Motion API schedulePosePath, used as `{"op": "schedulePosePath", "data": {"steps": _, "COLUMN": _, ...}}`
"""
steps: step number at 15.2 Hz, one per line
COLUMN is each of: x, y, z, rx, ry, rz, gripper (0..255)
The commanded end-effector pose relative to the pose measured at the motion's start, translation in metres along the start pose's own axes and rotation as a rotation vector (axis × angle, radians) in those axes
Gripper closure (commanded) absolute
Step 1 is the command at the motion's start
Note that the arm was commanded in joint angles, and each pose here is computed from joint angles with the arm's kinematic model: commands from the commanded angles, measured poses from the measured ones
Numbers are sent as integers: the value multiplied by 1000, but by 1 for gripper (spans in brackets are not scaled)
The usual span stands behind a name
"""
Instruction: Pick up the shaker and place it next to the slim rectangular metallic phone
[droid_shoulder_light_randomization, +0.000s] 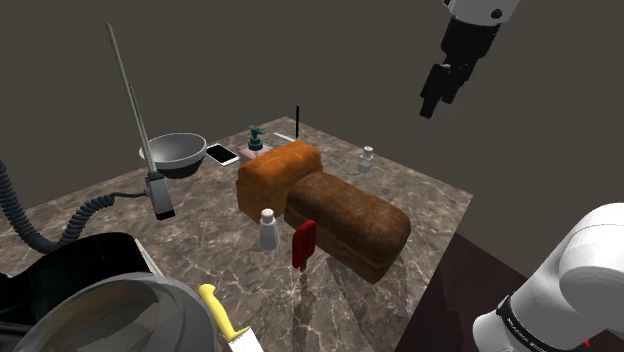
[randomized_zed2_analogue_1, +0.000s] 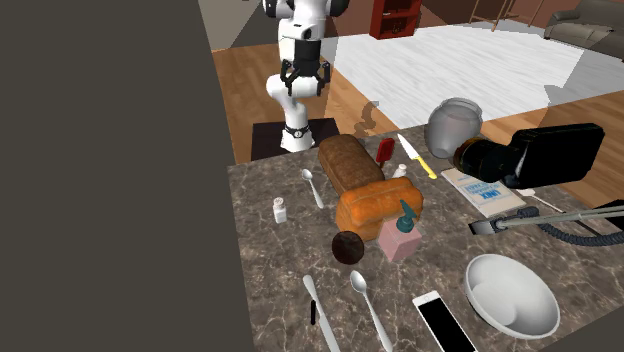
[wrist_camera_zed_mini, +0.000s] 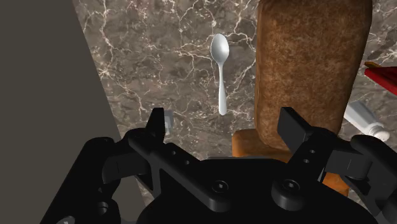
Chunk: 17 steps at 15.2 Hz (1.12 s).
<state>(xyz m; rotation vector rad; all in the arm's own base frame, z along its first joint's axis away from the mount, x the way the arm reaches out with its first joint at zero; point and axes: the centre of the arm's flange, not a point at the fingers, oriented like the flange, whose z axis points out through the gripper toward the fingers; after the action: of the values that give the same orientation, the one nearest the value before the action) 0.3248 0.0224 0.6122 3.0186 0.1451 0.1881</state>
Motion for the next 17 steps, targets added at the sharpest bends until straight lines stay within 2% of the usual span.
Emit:
{"op": "schedulePosePath", "data": {"steps": 1, "x": 0, "y": 0, "z": 0, "rx": 0, "ry": 0, "rz": 0, "gripper": 0}}
{"op": "schedulePosePath", "data": {"steps": 17, "x": 67, "y": 78, "z": 182, "rx": 81, "ry": 137, "rz": 31, "gripper": 0}}
